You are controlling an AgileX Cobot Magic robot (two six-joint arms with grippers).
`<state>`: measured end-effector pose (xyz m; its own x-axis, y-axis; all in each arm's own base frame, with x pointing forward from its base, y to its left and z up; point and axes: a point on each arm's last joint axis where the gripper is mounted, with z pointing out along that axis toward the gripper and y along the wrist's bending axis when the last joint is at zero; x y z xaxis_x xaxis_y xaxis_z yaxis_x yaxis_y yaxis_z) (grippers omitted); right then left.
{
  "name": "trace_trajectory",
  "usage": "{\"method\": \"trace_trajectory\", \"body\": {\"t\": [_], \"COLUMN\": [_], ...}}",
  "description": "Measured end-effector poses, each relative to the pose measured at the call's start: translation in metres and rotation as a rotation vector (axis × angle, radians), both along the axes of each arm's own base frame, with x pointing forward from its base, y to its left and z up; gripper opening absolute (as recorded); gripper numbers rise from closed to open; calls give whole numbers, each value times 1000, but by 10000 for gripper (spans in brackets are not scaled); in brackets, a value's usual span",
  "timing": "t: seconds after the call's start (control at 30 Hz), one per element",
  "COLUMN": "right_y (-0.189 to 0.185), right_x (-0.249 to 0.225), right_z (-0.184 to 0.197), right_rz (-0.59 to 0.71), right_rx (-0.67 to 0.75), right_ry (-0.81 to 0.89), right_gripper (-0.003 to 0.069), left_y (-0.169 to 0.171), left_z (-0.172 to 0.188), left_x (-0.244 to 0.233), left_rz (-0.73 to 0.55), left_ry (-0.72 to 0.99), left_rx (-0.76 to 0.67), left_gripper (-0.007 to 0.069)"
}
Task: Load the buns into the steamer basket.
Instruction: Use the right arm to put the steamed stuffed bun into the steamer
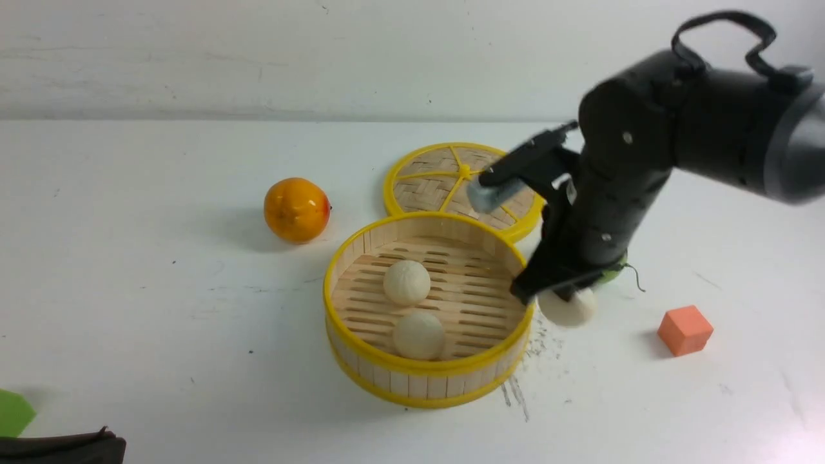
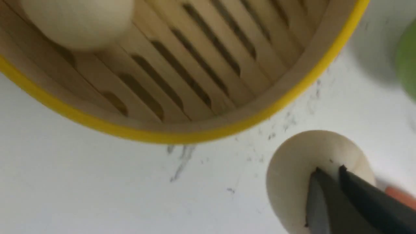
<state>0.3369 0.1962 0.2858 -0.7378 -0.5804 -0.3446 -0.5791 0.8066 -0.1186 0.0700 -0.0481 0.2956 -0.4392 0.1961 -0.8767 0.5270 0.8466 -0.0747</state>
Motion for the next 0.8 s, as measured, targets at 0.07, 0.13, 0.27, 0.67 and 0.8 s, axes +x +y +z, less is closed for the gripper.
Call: {"method": "trace_trajectory", "body": {"t": [0.07,0.13,0.27,0.67,0.8], "right_y": [11,22,36,54,54], "right_x": [2,7,24,52,52], "right_z": [15,18,1,-72,-70], "right_rz": [26,42,45,48,48], "right_rx": [43,77,93,67,71], "right_ry": [-33,-45,-50,-6,-11], "right_gripper": [1,1,1,142,271], "left_y": [0,0,0,0,0], "left_z": [0,0,0,0,0], "left_x": [0,0,0,0,0], "left_rz": [0,0,0,0,0], "left_ry": [0,0,0,0,0], "left_rx": [0,0,0,0,0], "left_gripper": [4,6,9,20,25]}}
